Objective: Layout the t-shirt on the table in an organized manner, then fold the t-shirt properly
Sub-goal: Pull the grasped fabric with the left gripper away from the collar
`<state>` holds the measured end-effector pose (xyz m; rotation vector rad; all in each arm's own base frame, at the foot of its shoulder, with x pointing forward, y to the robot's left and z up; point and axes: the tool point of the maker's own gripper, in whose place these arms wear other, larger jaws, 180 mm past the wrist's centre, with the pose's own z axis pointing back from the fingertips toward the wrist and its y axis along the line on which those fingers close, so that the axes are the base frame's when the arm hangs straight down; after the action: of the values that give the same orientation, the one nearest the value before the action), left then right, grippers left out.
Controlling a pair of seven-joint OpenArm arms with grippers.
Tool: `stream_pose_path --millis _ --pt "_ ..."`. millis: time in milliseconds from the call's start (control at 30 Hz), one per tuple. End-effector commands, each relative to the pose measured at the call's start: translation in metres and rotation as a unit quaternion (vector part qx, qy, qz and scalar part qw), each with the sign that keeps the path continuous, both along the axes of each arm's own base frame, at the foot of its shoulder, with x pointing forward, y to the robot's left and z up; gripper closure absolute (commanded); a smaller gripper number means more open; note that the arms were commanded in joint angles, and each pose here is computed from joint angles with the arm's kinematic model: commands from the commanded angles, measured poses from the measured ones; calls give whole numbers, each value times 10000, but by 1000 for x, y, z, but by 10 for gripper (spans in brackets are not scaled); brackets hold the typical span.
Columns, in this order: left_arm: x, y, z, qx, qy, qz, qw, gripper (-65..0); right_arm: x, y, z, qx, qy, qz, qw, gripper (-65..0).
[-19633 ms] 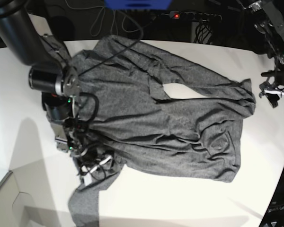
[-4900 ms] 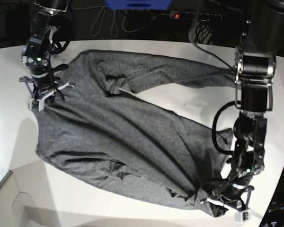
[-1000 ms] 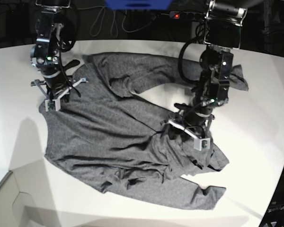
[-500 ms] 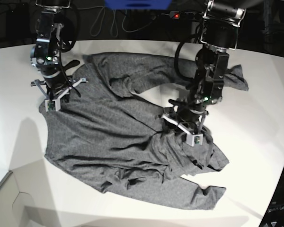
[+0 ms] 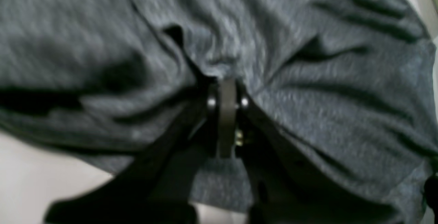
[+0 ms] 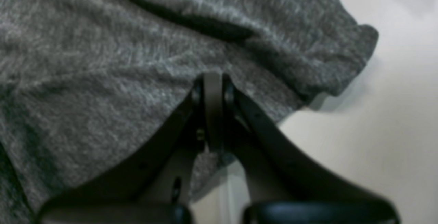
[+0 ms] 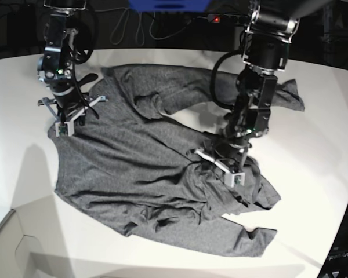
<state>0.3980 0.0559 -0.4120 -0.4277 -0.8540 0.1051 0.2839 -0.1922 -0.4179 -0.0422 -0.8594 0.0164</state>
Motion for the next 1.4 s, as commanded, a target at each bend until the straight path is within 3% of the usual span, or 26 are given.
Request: stream_pose_path --millis 0,167,600,967,1100,1267,1367 --pt "15 -1 22 -67 -361 -1 9993 0 8 -3 13 -37 -250 -1 9997 -7" --pt "18 -12 73 -213 -1053 -88 9942 0 8 -3 13 -48 -250 3 9997 -7" --pt "44 -10 223 -187 -2935 -251 9555 -1 6 -2 11 -27 -220 -3 9998 -7" --pt "94 19 302 191 -3680 -113 9296 -1 10 0 14 -28 -280 21 9996 -7" --pt "118 28 316 266 -3686 -16 9292 -1 13 1 18 -20 -348 21 9994 -6" --pt "129 30 340 266 -3841 38 9229 -1 23 22 43 197 -984 67 9949 -6" --pt "131 31 355 263 -3969 50 9175 -1 28 59 46 452 -1068 580 9916 -6"
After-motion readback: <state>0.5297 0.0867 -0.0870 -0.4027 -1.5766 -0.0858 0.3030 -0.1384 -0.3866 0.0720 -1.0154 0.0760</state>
